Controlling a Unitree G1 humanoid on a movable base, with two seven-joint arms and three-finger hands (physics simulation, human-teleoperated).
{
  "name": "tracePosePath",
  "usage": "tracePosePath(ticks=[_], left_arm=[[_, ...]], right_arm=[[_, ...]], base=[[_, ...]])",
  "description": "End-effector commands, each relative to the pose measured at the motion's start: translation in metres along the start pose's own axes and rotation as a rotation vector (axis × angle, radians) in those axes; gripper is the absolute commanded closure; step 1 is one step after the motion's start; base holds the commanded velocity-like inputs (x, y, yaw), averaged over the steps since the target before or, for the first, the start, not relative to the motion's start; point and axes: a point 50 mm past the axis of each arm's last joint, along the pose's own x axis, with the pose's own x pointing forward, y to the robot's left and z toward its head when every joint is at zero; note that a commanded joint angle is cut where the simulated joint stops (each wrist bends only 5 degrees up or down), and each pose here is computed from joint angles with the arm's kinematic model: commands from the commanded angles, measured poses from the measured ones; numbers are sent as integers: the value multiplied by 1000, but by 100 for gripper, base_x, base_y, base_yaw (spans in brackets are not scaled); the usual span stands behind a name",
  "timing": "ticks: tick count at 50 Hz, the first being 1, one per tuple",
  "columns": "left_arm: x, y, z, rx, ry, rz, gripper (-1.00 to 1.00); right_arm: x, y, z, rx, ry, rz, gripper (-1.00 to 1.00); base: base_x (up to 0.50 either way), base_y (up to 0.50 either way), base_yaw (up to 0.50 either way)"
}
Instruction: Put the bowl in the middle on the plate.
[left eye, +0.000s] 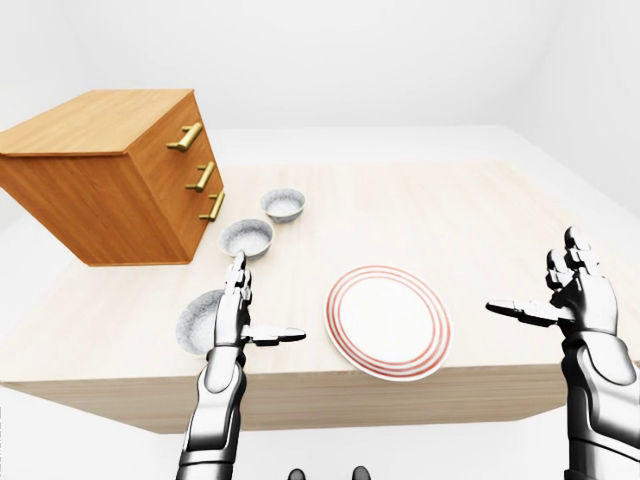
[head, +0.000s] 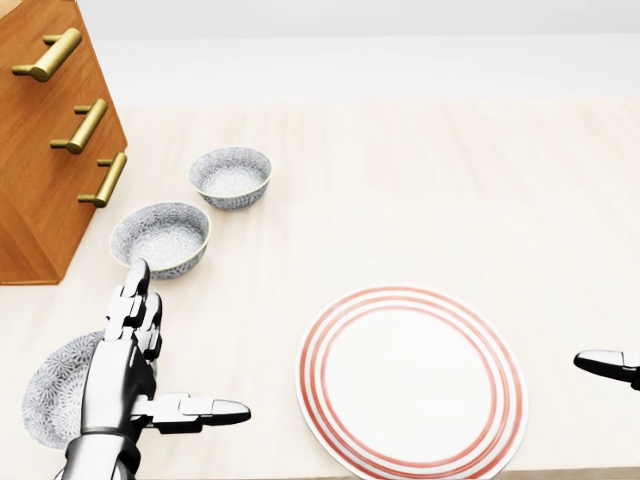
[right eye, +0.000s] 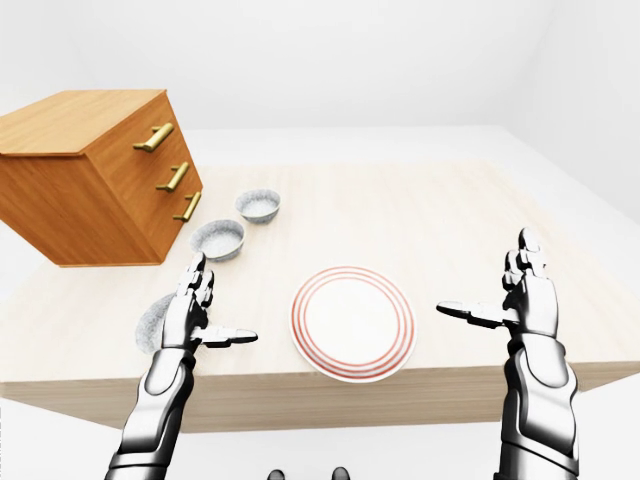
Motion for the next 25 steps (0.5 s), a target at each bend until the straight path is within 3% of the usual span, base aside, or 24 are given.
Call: tracePosePath(ticks=[1, 11, 25], left_arm=[[0, 0, 0, 0, -1, 0, -100], [0, 0, 0, 3, -1, 0, -100], [1, 0, -3, 23, -2, -2, -100]], right_arm=[[1, 0, -3, 6, 11, 3, -100], [0, 1, 0, 4, -1, 0, -100], [1, 4, -4, 15, 14, 21, -100]], base=[[21, 34, 0], [22, 34, 0], [22, 2, 0]])
